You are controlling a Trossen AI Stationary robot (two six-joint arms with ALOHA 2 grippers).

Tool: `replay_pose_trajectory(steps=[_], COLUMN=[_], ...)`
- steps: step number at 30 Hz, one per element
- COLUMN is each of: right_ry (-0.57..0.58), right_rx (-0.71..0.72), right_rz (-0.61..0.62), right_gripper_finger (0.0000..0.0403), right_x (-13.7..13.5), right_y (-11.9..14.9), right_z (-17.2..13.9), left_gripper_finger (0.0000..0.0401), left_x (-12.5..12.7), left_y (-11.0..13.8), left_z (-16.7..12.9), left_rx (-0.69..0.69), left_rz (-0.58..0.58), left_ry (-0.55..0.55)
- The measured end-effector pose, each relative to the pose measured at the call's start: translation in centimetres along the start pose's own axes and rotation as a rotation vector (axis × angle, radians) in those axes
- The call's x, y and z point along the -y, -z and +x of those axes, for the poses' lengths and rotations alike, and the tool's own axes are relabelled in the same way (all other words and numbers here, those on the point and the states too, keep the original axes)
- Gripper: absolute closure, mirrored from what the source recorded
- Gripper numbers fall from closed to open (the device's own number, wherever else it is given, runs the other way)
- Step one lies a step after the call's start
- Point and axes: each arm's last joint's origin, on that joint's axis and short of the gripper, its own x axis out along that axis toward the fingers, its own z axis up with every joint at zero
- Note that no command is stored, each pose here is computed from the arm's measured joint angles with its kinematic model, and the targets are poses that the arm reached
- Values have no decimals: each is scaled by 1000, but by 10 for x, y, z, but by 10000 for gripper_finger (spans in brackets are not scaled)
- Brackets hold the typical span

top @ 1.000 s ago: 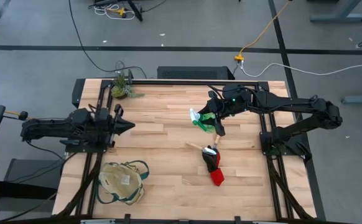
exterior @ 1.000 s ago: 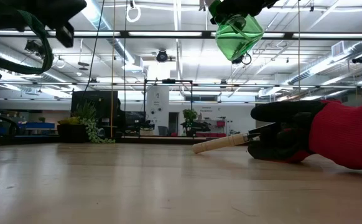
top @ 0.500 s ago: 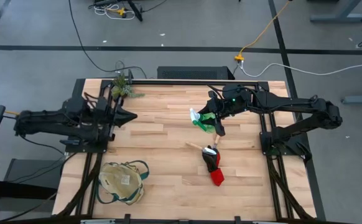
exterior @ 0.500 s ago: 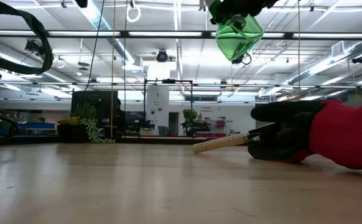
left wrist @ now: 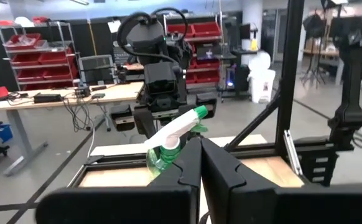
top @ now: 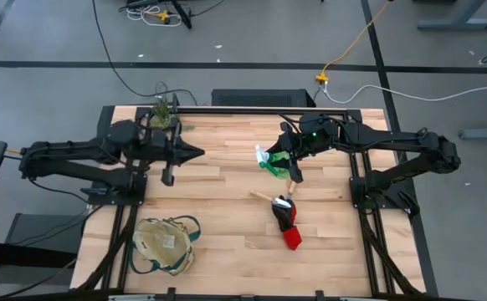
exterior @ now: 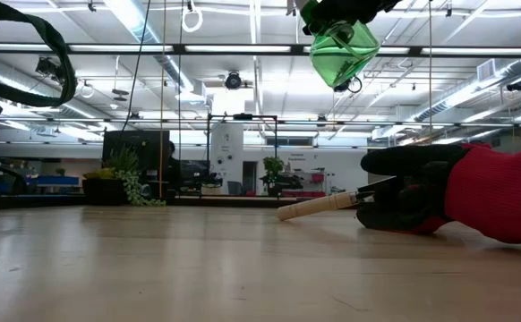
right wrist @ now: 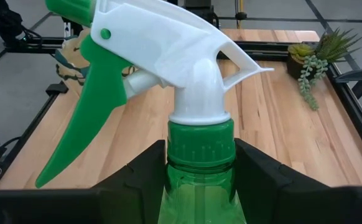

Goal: Pick & Place Garden tools in Gardening bag
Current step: Put the green spray bottle into the white gardening bag

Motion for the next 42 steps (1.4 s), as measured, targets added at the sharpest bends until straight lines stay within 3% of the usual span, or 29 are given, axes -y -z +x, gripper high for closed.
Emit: replay_pose_trajectory(steps=[15,24,32,42], right_ry=[-3,-3,-7,-148], right_rx=[0,0,0,3], right_rz=[0,0,59,146], right_gripper_finger=[236,236,236,236], right_x=[0,0,0,-4], right_y=[0,0,0,0], right_z=[0,0,0,0], left_gripper_finger=[387,380,295,176], left_x=[-31,-47,-53,-51], left_y=[-29,-23,-10,-6], left_z=[50,70,83,90], left_rx=[-15,-54,-100,-94], left_rz=[114,104,149,223], left_ry=[80,113,75,74])
